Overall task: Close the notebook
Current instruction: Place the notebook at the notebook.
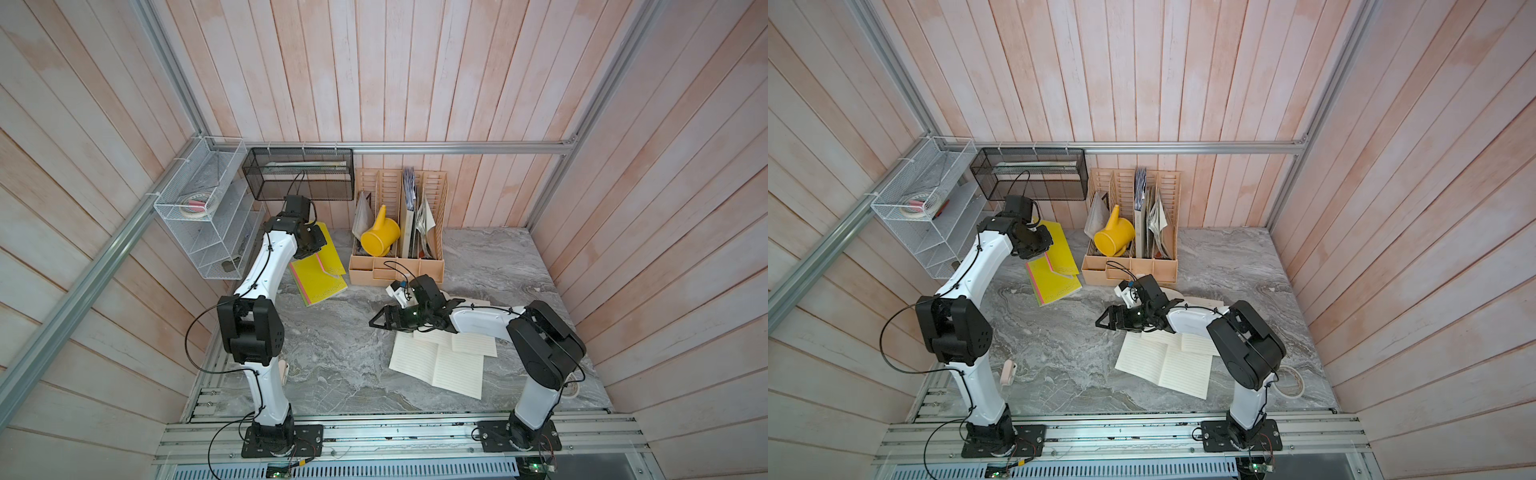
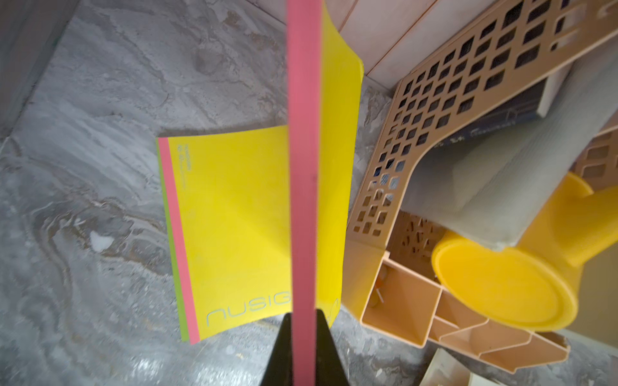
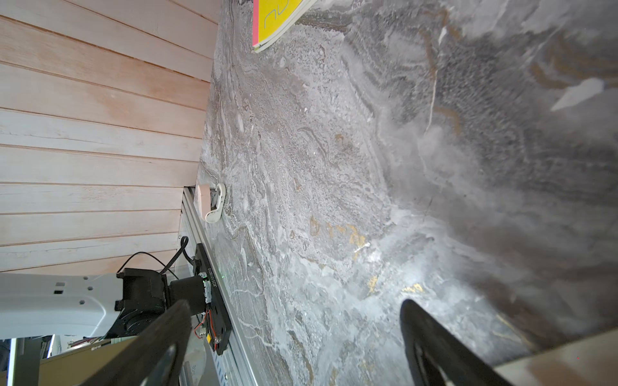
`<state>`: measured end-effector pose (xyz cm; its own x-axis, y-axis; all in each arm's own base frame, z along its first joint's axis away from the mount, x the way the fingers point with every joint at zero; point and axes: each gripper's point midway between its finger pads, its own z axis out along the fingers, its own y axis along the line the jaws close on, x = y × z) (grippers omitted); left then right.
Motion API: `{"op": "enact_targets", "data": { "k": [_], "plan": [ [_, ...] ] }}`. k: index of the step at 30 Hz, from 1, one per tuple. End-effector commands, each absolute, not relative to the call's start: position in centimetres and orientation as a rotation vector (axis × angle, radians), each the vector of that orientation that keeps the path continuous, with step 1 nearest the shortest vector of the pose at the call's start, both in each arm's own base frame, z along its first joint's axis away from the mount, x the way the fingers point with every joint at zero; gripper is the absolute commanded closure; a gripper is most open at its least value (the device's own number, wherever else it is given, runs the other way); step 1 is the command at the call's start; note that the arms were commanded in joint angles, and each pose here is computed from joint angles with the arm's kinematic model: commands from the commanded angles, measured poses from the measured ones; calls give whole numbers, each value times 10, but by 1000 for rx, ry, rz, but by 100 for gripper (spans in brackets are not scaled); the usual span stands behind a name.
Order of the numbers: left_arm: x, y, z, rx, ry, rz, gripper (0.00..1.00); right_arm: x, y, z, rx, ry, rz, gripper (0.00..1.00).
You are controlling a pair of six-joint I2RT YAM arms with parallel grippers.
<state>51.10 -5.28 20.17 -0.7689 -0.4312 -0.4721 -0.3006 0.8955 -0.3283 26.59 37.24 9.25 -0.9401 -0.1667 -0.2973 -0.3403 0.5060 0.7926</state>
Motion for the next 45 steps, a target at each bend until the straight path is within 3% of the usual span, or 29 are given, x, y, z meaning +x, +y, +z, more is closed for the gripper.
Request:
{"op": "enact_targets", "data": {
  "k": [1,19,45],
  "plan": [
    [532,-53,207,-562,2442,-406,100,268,373,100,-442,2569,1409,2],
    [505,-32,138,-722,2518,-596,100,271,375,92,-440,2590,1402,2],
    [495,-1,59,-634,2706,-304,100,267,368,92,-431,2599,1379,2]
  ]
}}
